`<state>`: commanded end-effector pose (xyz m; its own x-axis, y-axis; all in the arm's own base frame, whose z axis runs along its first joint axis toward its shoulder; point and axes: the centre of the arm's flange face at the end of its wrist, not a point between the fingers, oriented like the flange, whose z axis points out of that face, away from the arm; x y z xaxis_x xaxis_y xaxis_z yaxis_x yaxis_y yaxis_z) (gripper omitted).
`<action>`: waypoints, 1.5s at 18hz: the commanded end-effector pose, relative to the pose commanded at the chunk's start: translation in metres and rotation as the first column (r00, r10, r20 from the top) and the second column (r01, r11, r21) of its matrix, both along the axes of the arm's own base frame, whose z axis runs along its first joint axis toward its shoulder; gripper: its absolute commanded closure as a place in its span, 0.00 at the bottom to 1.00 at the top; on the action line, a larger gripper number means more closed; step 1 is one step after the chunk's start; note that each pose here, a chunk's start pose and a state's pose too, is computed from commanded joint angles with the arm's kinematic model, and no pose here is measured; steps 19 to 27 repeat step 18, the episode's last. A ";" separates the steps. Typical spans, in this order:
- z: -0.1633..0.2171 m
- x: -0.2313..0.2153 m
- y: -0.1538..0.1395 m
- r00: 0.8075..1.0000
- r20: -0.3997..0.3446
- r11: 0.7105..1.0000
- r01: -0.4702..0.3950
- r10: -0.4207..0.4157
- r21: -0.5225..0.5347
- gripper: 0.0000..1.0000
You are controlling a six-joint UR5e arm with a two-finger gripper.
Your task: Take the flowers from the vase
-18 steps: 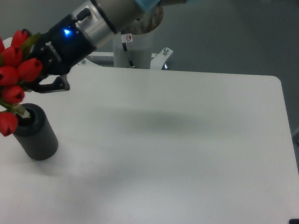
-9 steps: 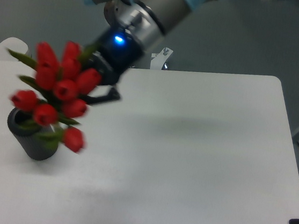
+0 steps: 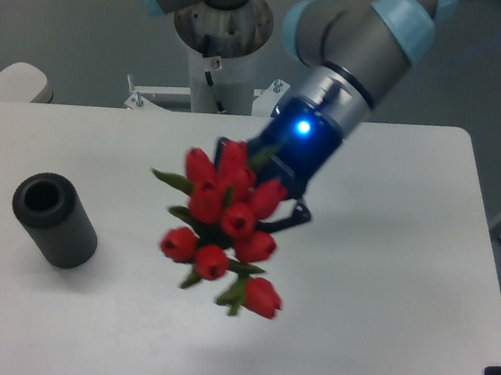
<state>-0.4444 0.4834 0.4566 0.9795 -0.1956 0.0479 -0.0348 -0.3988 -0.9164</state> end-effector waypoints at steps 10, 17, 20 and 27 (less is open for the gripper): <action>-0.030 -0.024 -0.010 0.998 -0.063 1.000 0.018 -0.018 0.000 0.72; -0.032 -0.023 -0.010 0.997 -0.071 1.000 0.023 -0.023 0.001 0.72; -0.032 -0.023 -0.010 0.997 -0.073 1.000 0.024 -0.024 0.001 0.72; -0.032 -0.023 -0.010 0.997 -0.073 1.000 0.024 -0.024 0.001 0.72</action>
